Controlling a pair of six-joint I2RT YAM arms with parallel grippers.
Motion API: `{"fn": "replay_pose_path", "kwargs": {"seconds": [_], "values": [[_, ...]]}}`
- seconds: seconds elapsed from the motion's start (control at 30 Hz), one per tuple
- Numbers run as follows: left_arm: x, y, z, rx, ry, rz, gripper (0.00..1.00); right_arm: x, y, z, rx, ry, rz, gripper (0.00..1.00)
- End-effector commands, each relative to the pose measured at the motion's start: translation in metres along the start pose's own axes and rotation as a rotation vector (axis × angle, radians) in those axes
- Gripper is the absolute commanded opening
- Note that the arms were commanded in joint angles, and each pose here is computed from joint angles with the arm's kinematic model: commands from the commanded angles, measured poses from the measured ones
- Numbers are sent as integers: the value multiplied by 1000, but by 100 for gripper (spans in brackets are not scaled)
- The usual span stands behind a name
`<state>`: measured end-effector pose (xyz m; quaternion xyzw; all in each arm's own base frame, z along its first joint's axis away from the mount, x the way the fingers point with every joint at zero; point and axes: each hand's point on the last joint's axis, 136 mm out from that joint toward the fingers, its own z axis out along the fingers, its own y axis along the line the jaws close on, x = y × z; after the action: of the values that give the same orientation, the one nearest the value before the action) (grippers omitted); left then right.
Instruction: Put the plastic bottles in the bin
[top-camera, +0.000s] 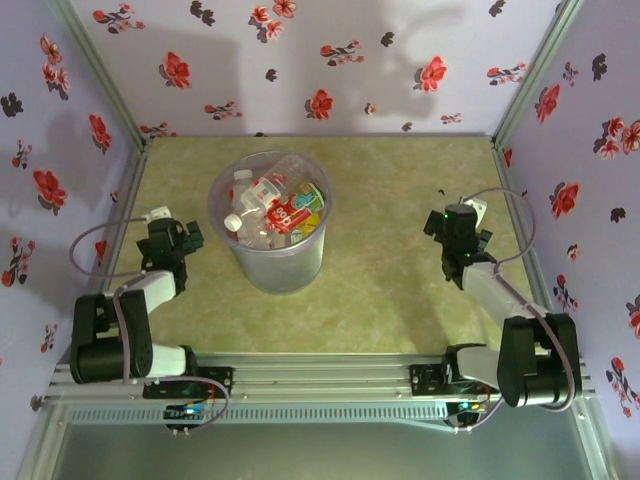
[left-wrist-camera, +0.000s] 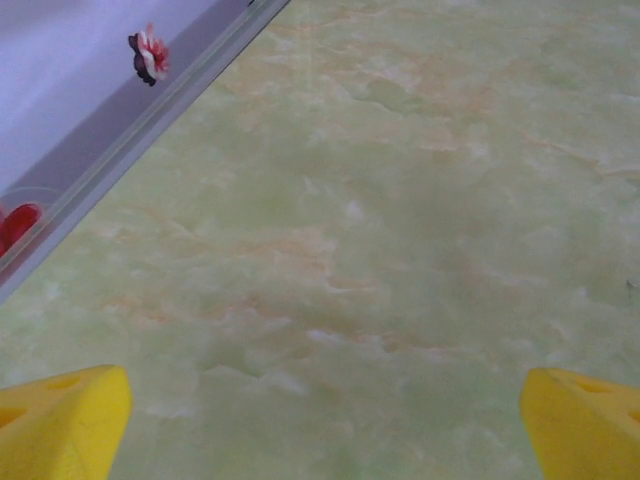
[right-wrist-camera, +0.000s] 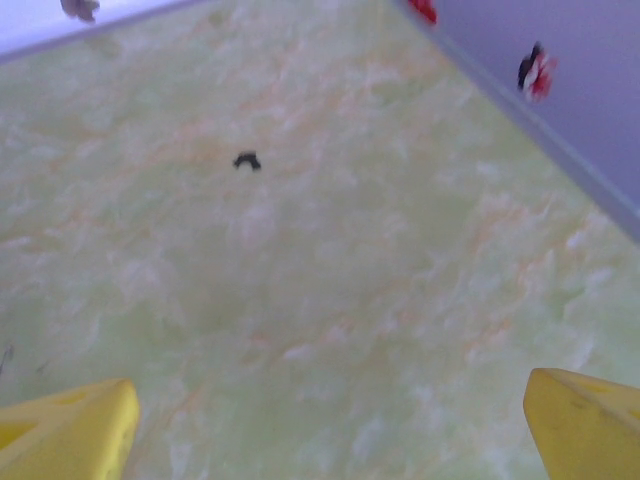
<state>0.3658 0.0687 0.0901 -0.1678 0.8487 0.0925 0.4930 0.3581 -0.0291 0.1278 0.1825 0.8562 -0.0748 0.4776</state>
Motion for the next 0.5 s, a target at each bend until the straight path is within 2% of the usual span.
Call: {"fn": "replay_pose_path", "kwargs": {"seconds": [0.0,0.17,0.27,0.37,0.47], "values": [[-30,-9,5,39,-124,-2,100,-3,-12,9,89,-85,-91,99],[-28,-17,9,53,-126,30,100,4,-16,21,115,-169,-116,99],[-25,-28,5,83,-162,73,100,-5,-12,19,91,-261,-89,99],[-15,-38,8,108,-208,118,100,2,-4,26,51,-307,-97,99],[-13,-43,7,114,-208,137,100,6,-4,24,44,-279,-86,99]]}}
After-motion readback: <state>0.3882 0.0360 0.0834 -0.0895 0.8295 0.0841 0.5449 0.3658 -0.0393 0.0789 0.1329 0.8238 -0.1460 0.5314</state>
